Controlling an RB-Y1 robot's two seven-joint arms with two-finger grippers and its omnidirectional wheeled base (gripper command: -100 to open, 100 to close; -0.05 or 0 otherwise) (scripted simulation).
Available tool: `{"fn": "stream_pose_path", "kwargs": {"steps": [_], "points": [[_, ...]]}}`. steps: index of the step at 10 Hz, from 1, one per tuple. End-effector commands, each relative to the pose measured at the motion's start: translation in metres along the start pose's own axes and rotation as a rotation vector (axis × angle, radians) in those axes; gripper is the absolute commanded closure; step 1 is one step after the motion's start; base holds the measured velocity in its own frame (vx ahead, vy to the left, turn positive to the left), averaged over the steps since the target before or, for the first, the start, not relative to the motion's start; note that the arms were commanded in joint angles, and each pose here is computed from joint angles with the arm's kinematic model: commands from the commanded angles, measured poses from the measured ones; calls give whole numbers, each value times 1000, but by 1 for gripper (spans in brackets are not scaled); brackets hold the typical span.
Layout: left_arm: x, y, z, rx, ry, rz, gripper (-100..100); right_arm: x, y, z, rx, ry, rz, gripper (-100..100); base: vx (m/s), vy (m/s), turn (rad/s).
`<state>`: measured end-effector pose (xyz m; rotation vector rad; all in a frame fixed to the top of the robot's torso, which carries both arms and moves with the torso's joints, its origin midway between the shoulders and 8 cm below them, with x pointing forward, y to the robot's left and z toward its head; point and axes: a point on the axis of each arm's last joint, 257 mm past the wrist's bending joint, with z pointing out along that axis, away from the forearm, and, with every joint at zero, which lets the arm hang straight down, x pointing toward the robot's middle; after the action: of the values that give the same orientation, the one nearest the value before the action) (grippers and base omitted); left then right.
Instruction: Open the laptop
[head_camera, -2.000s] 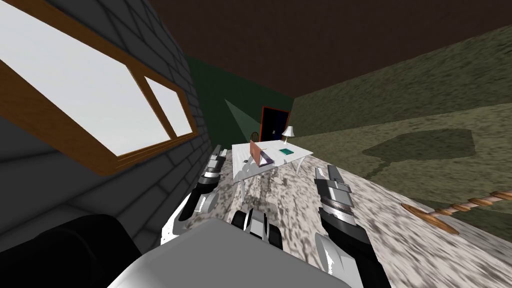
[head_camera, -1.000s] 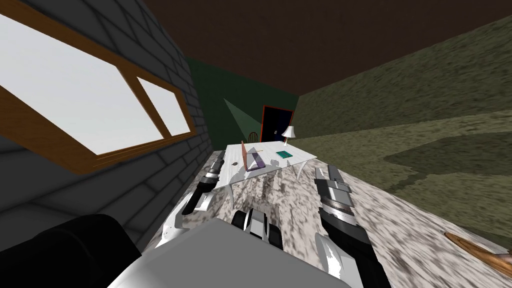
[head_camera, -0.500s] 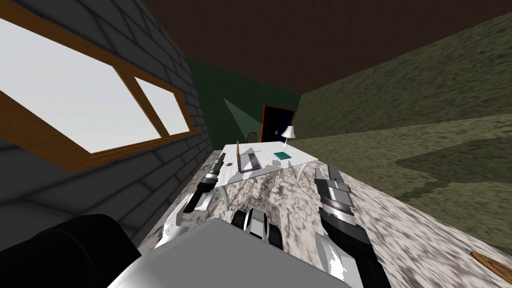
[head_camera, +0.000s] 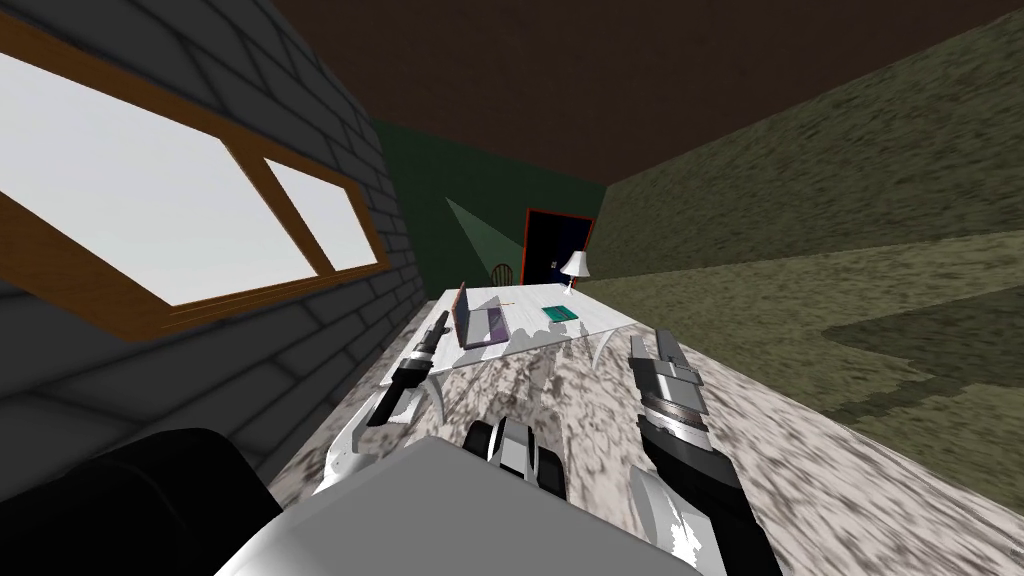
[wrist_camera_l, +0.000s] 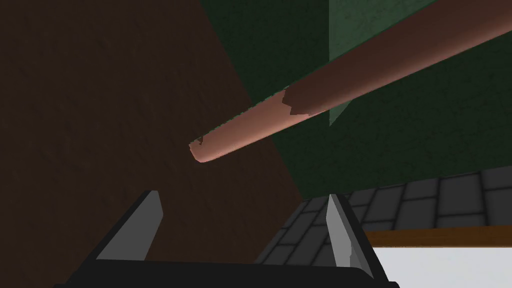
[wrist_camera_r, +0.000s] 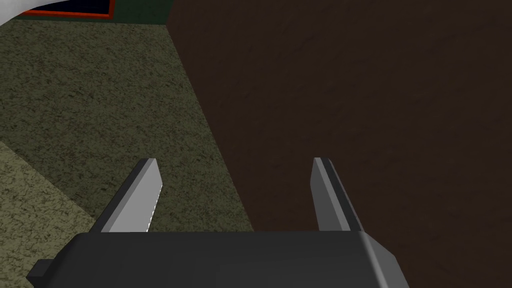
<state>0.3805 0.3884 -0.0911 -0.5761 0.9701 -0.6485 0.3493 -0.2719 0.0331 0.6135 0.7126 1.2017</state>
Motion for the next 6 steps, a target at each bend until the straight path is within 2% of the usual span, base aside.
{"fn": "stream_pose_path", "kwargs": {"steps": [1, 4, 6], "points": [[5, 29, -12, -80, -26, 13, -100, 0, 0, 0, 0, 0, 0, 0, 115, -182, 79], [11, 39, -21, -130, -58, -14, -100, 0, 0, 0, 0, 0, 0, 0, 47, -100, 27], [11, 39, -21, -131, -60, -17, -100, 0, 0, 0, 0, 0, 0, 0, 4, -13, 6]]}}
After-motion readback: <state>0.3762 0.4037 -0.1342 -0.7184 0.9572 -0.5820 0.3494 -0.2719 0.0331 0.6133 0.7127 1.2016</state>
